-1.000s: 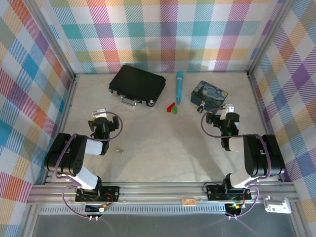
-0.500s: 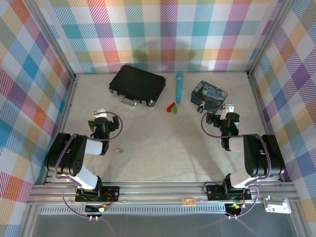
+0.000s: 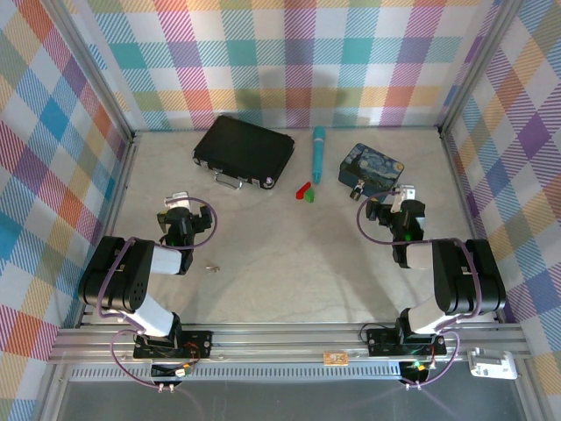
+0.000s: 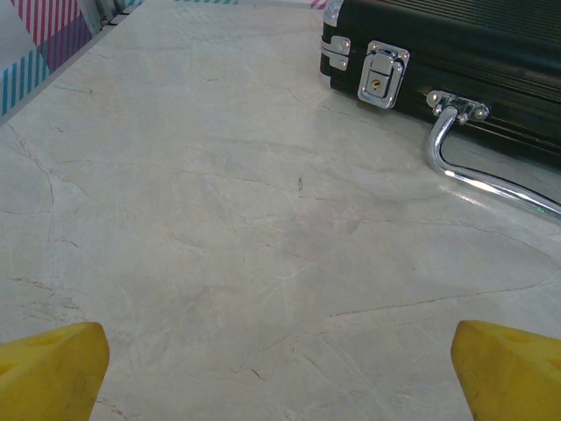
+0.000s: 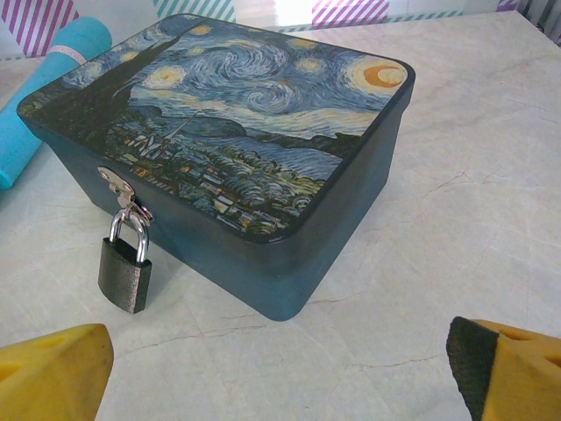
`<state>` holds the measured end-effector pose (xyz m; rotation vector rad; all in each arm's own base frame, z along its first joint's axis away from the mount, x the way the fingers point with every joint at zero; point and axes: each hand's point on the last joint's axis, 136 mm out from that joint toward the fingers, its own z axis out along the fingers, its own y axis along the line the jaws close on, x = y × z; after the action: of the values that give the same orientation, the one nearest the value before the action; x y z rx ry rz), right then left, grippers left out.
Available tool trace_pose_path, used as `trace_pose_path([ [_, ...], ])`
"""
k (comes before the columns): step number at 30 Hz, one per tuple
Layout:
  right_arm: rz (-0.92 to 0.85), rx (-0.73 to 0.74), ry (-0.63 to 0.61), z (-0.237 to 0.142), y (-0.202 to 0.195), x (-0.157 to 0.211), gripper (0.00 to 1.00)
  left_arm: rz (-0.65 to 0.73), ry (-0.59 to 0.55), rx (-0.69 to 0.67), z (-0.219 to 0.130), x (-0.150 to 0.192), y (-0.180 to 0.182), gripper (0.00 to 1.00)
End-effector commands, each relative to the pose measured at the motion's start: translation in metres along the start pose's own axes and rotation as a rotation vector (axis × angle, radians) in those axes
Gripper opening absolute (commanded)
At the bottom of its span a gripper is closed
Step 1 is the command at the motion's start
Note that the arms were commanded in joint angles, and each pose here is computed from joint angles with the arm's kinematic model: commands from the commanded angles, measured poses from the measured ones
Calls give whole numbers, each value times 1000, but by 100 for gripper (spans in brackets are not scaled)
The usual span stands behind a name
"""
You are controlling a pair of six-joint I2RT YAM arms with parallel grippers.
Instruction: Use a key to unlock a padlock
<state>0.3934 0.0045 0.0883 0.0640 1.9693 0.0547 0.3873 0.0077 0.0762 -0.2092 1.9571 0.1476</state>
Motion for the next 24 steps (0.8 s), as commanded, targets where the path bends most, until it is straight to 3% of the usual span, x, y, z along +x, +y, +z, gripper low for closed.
trace_pose_path([
  [1,-6,-9,-49,-14,4,-24,99,12,-55,-2,-8,-27,-4,100],
  [5,60,55,-19,-37,-5,-52,99,34,-70,-68,-25,-59,-2,100],
  [8,145,72,54,-51,-5,-67,99,-78,-84,-57,-38,-95,-5,99],
  [13,301,26,188,-44,-5,-87,99,-248,81,48,-42,-125,-39,100],
  [19,409,-36,362,0,-3,-90,99,-345,147,212,-50,-123,-110,100],
  [24,418,-52,453,35,-10,-84,99,-354,277,348,-62,-92,-165,100],
])
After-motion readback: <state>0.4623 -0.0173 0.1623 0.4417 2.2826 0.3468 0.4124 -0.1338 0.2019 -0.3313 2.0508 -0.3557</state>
